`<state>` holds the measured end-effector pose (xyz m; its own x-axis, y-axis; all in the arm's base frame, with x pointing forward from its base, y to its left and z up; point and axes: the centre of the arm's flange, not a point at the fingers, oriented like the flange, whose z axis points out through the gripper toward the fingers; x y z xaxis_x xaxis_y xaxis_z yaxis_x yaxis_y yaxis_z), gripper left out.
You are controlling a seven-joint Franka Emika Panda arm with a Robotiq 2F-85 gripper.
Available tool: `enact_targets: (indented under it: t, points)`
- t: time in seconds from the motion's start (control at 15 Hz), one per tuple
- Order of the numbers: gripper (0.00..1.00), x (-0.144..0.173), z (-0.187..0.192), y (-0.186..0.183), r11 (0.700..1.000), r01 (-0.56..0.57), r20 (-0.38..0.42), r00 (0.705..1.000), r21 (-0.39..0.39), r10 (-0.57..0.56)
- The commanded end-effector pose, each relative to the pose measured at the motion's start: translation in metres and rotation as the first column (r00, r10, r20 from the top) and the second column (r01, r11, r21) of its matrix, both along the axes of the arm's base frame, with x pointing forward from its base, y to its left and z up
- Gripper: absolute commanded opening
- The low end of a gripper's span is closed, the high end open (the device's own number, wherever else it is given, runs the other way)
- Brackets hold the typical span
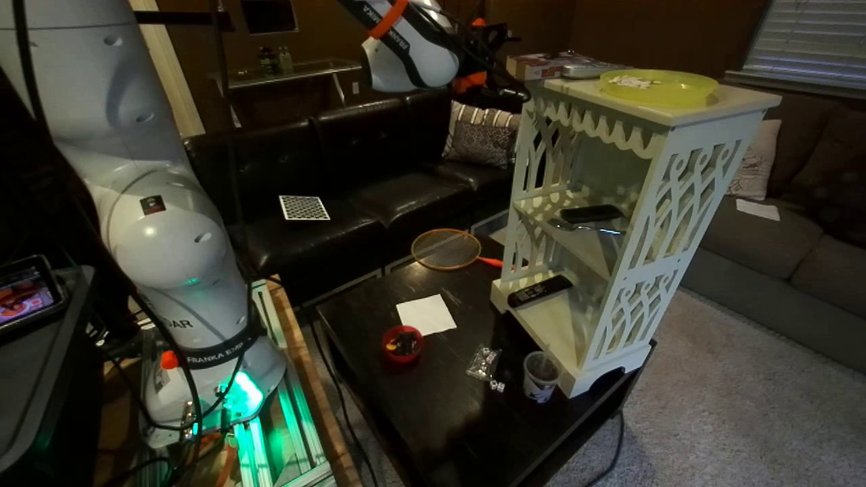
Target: Put the book on the middle shelf
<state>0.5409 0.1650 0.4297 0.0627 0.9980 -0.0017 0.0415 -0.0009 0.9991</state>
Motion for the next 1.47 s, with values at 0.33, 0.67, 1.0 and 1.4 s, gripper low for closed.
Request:
enact_targets:
  t: [0.33, 0.67, 1.0, 1.4]
  points:
    - [0.66, 0.028, -0.001, 0.005, 1.000, 0.020, 0.033, 0.999, -0.006, -0.020]
    - [0.27, 0.029, -0.002, -0.003, 0.999, 0.029, 0.027, 0.999, -0.031, -0.029]
    - [0.07, 0.011, 0.002, -0.014, 0.997, 0.003, -0.004, 1.000, -0.083, -0.004]
    - [0.07, -0.022, 0.062, -0.043, 1.000, -0.021, 0.036, 0.999, 0.005, 0.021]
